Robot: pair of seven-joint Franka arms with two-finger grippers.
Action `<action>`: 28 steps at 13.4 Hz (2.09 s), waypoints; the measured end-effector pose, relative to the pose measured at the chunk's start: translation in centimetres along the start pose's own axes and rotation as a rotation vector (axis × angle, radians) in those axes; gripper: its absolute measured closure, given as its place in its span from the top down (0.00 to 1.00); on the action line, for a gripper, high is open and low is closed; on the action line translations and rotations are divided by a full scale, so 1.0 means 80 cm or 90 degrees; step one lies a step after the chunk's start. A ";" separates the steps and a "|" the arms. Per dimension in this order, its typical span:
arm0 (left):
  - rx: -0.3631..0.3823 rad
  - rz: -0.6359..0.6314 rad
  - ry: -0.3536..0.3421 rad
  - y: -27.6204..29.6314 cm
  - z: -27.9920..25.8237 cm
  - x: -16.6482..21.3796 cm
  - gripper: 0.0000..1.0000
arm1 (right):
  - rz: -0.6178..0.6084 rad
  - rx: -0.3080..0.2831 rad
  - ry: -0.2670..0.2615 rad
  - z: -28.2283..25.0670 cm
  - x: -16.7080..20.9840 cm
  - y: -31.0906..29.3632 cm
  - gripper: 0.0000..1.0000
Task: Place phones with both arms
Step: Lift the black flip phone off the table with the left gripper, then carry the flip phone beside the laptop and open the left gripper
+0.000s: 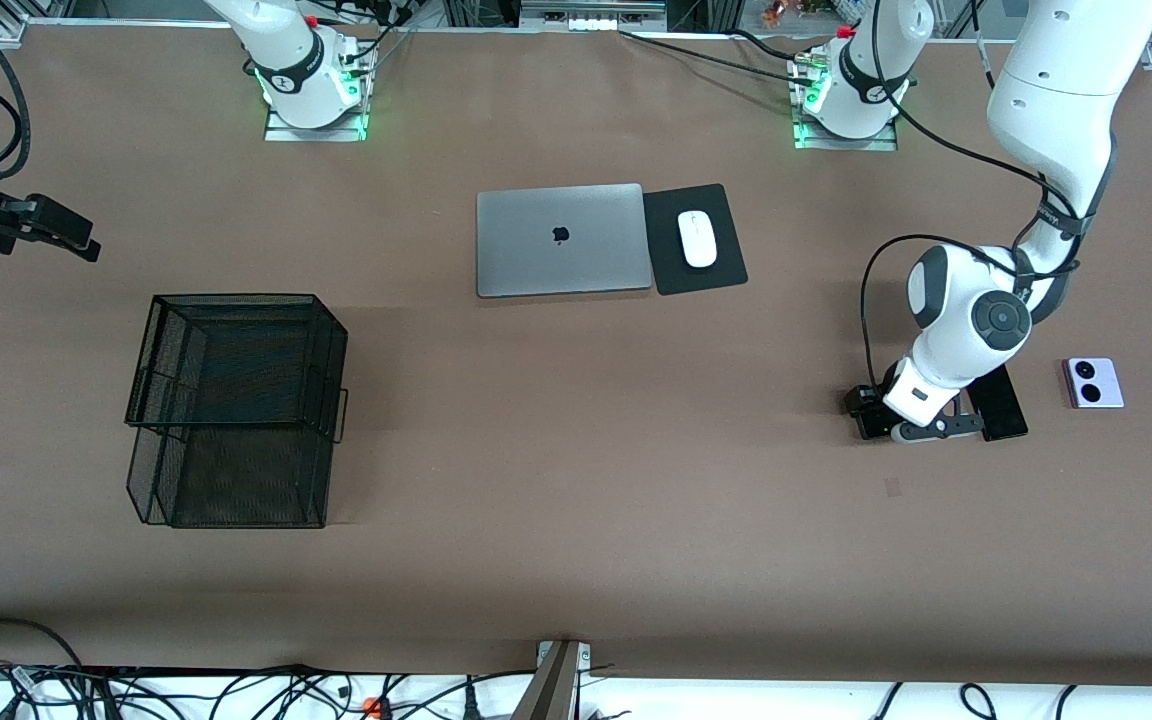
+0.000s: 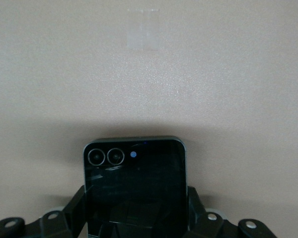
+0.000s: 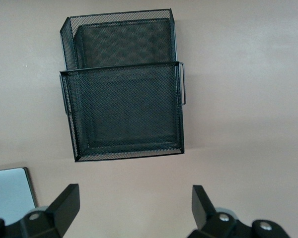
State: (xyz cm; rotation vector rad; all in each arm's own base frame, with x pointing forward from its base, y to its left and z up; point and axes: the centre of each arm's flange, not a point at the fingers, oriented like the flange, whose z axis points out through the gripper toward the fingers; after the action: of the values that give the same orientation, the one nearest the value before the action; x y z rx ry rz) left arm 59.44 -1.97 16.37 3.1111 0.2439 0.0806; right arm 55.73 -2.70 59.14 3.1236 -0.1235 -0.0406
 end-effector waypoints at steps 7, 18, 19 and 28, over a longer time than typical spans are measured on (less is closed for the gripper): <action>0.010 0.035 -0.038 0.027 -0.078 0.056 0.81 | 0.000 0.000 0.000 0.000 0.000 0.000 1.00; -0.025 0.226 -0.082 0.293 -0.260 0.042 0.81 | -0.001 0.000 0.000 0.000 0.000 -0.001 1.00; -0.029 0.245 -0.078 0.331 -0.253 0.029 0.81 | -0.001 0.000 0.000 0.000 0.000 -0.001 1.00; -0.081 0.307 -0.055 0.571 -0.071 -0.111 0.81 | -0.001 0.000 0.000 0.000 0.000 -0.001 1.00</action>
State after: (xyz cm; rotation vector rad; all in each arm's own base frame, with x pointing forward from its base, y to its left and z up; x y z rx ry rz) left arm 57.47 -48.42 22.72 2.9614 -0.4944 -0.0298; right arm 55.74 -2.63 59.14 3.1237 -0.1214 -0.0410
